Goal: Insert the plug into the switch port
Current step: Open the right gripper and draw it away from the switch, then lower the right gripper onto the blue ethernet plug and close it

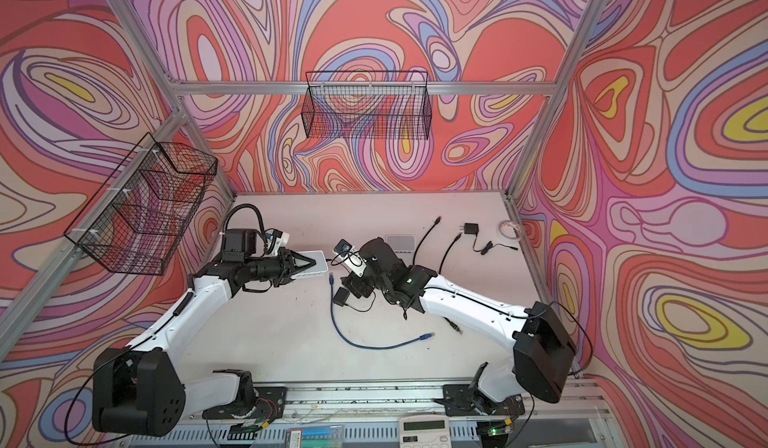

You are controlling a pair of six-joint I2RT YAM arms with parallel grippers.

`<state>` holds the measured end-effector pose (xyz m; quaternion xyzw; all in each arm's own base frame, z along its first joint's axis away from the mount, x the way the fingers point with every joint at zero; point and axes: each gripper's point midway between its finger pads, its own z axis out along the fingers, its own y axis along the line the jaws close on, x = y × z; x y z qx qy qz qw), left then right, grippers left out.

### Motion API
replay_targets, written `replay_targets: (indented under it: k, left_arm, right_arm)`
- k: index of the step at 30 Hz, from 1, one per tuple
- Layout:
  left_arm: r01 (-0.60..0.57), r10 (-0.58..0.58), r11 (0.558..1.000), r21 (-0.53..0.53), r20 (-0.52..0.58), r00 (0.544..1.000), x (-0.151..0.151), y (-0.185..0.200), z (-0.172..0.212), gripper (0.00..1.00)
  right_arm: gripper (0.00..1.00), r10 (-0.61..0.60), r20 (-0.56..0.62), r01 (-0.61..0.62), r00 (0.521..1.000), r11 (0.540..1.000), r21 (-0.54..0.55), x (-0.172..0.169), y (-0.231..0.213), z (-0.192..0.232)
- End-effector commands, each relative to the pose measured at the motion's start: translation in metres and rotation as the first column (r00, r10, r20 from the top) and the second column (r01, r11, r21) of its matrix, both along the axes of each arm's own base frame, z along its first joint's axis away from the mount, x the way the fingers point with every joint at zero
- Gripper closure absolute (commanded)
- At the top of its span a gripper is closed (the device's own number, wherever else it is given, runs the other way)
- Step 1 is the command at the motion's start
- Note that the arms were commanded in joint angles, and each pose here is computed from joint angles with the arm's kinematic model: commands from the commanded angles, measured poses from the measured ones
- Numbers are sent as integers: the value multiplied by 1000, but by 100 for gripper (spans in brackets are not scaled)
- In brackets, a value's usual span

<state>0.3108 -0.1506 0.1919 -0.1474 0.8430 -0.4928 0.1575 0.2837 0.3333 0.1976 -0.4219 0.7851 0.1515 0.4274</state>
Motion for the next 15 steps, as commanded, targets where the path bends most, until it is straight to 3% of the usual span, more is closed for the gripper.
replay_targets:
  k: [1,6,12,15]
  left_arm:
    - [-114,116,993,-26,111,987,39,8,27,100]
    - [-191,194,981,-35,120,974,70,14,26,100]
    - [-241,245,969,-48,117,962,98,16,15,100]
    - [-266,267,964,-26,123,956,109,19,8,100]
  right_arm:
    - [29,-127,-170,136,977,990,45,-6,-8,-22]
    - [40,-231,-275,242,933,970,7,-1,-4,-67]
    - [41,-288,-335,257,897,957,-133,7,21,-113]
    - [42,-291,-347,253,891,956,-152,13,35,-123]
